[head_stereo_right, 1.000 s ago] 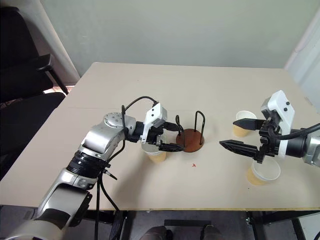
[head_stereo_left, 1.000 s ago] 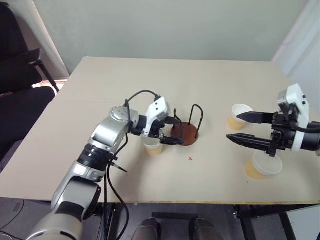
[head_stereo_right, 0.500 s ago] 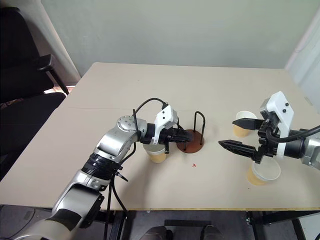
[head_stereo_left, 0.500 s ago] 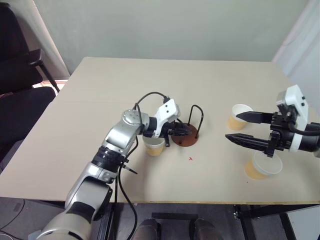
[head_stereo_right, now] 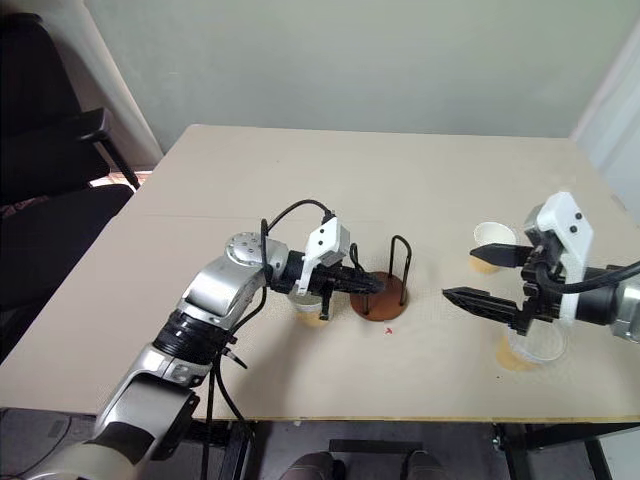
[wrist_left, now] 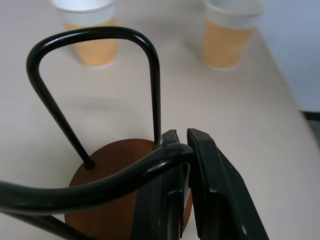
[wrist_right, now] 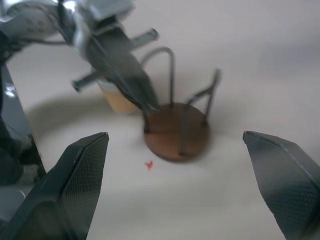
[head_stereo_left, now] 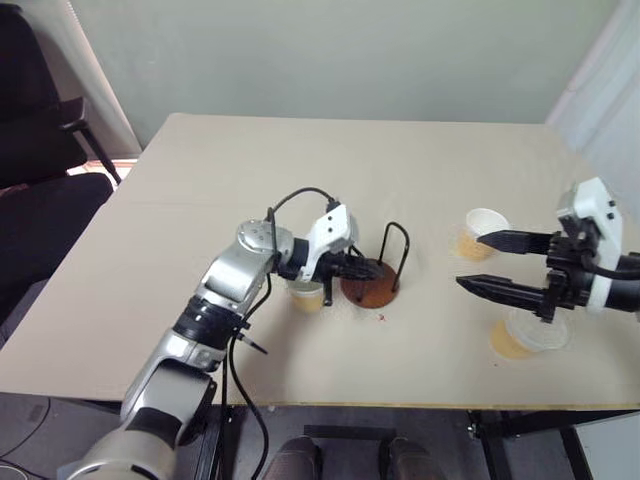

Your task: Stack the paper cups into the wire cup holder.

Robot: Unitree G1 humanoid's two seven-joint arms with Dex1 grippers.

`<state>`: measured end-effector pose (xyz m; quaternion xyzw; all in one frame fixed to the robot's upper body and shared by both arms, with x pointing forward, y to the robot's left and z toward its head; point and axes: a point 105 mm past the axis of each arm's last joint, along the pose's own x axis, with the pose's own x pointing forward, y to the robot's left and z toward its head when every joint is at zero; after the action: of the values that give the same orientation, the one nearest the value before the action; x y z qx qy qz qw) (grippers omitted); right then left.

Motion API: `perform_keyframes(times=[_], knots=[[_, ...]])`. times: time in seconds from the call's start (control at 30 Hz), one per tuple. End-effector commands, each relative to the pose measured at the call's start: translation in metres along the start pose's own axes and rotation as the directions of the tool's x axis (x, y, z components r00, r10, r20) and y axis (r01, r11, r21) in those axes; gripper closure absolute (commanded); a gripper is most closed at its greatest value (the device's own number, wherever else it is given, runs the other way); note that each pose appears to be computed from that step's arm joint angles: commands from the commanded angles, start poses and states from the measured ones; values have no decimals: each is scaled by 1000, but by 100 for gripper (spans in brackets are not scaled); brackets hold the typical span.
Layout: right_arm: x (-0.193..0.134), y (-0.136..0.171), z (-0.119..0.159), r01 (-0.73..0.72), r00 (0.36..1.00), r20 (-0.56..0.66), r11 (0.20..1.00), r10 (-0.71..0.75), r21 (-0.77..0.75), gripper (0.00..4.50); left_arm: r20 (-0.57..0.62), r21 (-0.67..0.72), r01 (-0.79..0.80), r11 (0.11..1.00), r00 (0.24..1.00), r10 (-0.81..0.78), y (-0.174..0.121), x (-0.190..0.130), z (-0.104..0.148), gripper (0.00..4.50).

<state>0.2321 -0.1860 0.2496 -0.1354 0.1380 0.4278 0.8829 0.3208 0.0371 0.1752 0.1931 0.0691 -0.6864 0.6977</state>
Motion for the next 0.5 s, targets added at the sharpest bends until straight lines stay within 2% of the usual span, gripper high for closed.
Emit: perform_keyframes(times=[0.03, 0.23, 0.5], knots=[[-14, 9, 14, 4, 1000, 18, 999, -3, -50, 0, 35, 48, 79, 996, 996, -81, -15, 6, 15, 446], [-14, 13, 18, 20, 999, 33, 998, -18, -58, 0, 38, 40, 140, 989, 989, -142, -26, 29, 10, 446], [-14, 16, 18, 32, 999, 40, 998, -30, -51, 0, 1, 23, 147, 989, 989, -147, -30, 43, -5, 446]])
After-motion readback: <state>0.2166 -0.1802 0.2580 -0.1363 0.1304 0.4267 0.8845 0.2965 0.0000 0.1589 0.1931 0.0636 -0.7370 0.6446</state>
